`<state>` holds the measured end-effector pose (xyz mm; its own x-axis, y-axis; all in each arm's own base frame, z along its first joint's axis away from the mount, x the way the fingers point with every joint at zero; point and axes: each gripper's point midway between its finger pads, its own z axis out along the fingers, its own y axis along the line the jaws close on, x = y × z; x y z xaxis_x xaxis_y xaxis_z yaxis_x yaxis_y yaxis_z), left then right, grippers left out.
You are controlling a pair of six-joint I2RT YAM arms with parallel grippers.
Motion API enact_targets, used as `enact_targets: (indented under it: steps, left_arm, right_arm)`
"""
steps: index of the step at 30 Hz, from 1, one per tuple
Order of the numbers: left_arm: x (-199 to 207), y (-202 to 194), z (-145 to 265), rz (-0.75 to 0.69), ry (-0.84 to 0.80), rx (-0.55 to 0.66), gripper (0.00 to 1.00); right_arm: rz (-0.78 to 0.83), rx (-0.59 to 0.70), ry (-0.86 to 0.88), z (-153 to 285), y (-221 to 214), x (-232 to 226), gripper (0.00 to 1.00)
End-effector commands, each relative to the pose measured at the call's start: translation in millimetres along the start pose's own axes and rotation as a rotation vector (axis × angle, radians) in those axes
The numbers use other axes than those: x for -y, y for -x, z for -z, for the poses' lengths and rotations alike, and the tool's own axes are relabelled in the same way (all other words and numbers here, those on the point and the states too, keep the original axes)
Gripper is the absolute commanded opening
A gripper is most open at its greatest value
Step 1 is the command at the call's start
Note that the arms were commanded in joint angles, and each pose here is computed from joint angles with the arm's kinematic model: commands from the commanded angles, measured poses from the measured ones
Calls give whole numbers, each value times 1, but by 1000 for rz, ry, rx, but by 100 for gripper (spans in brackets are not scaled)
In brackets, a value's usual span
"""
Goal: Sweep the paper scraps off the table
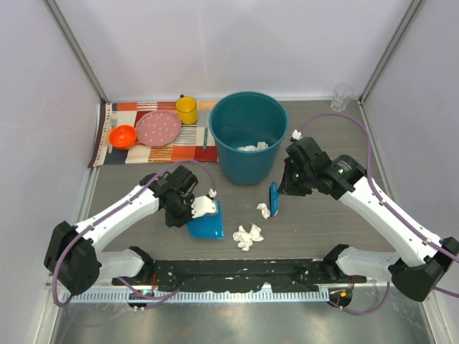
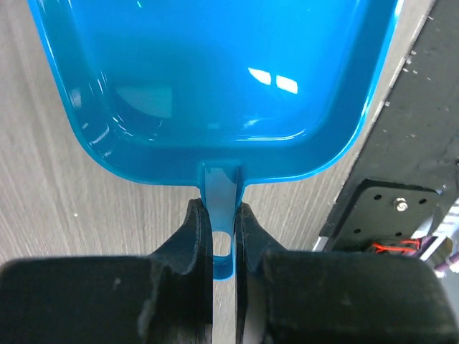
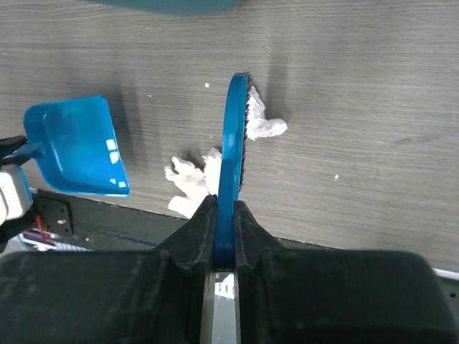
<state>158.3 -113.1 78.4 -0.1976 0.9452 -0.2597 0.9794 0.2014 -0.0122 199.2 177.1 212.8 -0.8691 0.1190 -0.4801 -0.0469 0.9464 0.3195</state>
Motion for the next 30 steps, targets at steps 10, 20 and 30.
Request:
enact_targets:
  steps: [10,20,30]
  left_arm:
    - [29,4,-38,-152,-80,-205,0]
    - [39,30,-57,-117,-152,-133,0]
    - [37,52,-69,-70,-160,-91,0]
  right_arm:
    - [32,69,-186,-38,-2,43,1]
    - [97,9,71,-73,-35,14,1]
    - [38,-86,255,-66,-78,-39,1]
